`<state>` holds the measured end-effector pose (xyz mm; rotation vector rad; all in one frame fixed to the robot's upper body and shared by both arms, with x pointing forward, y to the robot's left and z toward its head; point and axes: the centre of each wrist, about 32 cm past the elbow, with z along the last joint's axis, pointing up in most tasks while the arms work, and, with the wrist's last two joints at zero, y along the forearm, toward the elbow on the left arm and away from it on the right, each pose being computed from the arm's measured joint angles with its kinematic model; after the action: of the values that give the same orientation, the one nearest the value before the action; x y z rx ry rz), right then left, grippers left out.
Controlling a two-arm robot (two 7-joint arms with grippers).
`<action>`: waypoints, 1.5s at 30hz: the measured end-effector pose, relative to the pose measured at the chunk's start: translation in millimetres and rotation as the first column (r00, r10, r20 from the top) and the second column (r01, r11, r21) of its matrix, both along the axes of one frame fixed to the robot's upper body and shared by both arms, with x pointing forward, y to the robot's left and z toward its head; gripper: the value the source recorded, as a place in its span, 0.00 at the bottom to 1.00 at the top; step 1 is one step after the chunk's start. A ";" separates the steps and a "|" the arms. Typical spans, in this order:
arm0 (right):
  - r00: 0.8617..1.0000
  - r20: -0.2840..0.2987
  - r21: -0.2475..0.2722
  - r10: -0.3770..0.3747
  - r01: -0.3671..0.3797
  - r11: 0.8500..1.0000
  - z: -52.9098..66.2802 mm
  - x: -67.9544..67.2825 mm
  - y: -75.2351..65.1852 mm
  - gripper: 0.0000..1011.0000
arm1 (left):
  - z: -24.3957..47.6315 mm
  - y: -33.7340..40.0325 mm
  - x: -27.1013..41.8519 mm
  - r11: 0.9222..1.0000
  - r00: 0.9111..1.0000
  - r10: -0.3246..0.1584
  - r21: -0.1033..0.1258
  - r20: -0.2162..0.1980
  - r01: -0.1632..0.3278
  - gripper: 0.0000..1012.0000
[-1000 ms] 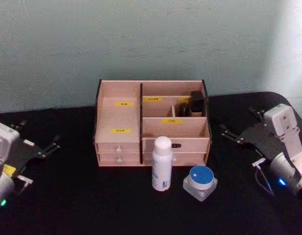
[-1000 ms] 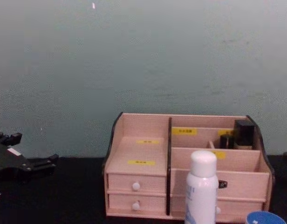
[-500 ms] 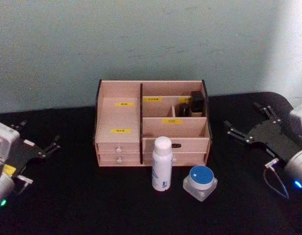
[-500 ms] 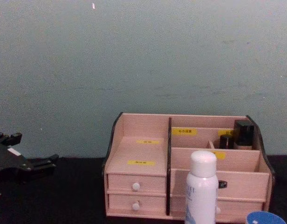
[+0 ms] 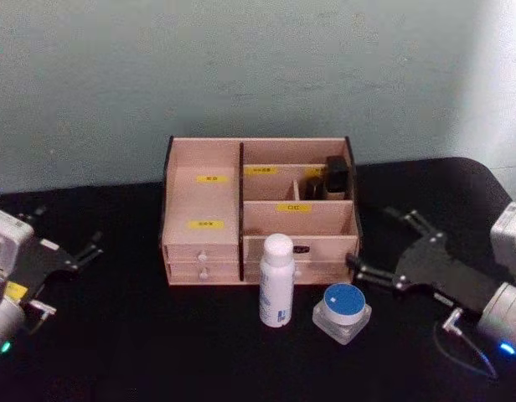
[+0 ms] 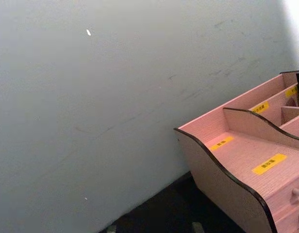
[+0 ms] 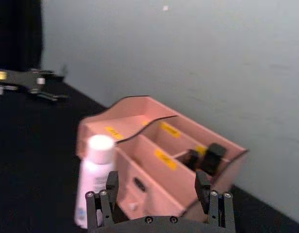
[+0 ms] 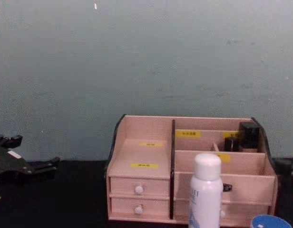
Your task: Pick up the facial cleanser and watermelon frost from the table and place them into the tiered storage box.
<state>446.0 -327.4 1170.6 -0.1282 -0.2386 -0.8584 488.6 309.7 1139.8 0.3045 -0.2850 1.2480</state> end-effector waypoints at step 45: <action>0.961 -0.206 0.030 0.185 -0.183 0.983 -30.5 57.7 63.2 0.99 | 0.0 0.0 0.0 1.000 1.000 0.000 0.000 0.000 0.000 0.99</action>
<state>503.7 -264.2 1140.1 -0.1823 -0.0484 -0.6554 488.6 309.7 1139.8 0.3044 -0.2850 1.2480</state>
